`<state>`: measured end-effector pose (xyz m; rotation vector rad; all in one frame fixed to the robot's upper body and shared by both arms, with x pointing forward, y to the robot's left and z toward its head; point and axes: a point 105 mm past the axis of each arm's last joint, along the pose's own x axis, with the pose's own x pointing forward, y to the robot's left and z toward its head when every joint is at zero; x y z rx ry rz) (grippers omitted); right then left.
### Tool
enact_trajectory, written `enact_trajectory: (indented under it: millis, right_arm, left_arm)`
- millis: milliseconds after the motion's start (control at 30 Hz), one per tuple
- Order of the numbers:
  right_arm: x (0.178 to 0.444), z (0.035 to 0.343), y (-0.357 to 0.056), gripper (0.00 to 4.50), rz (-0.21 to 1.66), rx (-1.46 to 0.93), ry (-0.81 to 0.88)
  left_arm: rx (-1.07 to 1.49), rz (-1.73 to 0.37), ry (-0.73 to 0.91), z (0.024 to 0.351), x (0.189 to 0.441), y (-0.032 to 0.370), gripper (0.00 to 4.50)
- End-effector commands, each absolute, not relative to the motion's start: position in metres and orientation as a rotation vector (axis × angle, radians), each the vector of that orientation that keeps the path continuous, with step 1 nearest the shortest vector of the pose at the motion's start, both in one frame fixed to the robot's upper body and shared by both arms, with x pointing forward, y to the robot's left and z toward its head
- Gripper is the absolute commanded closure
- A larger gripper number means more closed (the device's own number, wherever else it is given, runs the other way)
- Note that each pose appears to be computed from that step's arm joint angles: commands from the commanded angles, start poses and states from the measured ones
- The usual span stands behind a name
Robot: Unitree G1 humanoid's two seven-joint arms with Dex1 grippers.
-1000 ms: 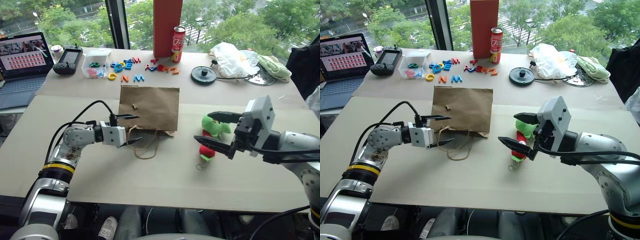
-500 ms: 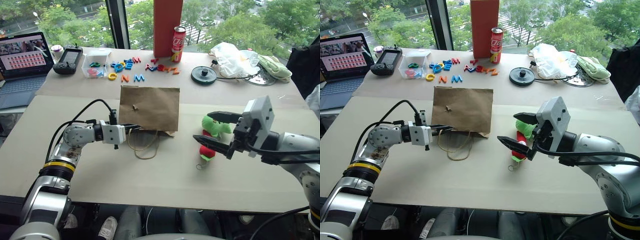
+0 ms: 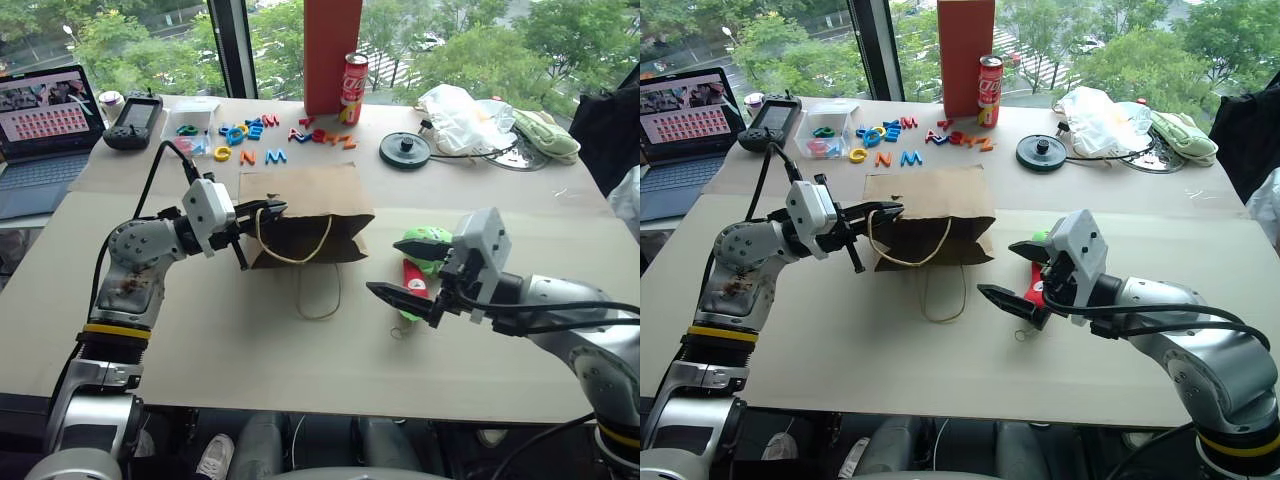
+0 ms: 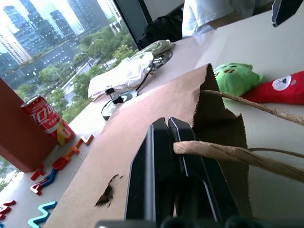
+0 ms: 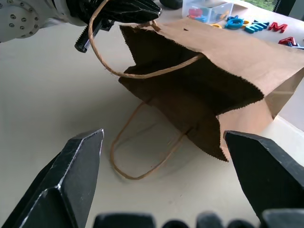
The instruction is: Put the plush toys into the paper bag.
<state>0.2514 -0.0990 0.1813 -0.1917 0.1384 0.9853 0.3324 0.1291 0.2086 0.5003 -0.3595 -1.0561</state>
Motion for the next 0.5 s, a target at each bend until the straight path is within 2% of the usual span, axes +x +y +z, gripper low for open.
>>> enact_trajectory:
  millis: [33, 200, 333, 500]
  right_arm:
    - [0.256, 0.181, -0.083, 0.0, 0.959, -0.199, 0.118]
    - [0.273, 0.167, -0.072, 0.0, 0.866, -0.144, 0.168]
    - [0.291, 0.161, -0.07, 1.01, 0.782, -0.114, 0.184]
    - [0.306, 0.157, -0.058, 2.74, 0.744, -0.099, 0.175]
  left_arm:
    - [0.485, -1.051, -0.377, 0.221, 0.326, 0.127, 4.43]
    - [0.465, -1.057, -0.371, 0.223, 0.326, 0.119, 4.43]
    - [0.453, -1.066, -0.368, 0.223, 0.325, 0.115, 4.5]
    - [0.439, -1.076, -0.373, 0.226, 0.324, 0.111, 4.5]
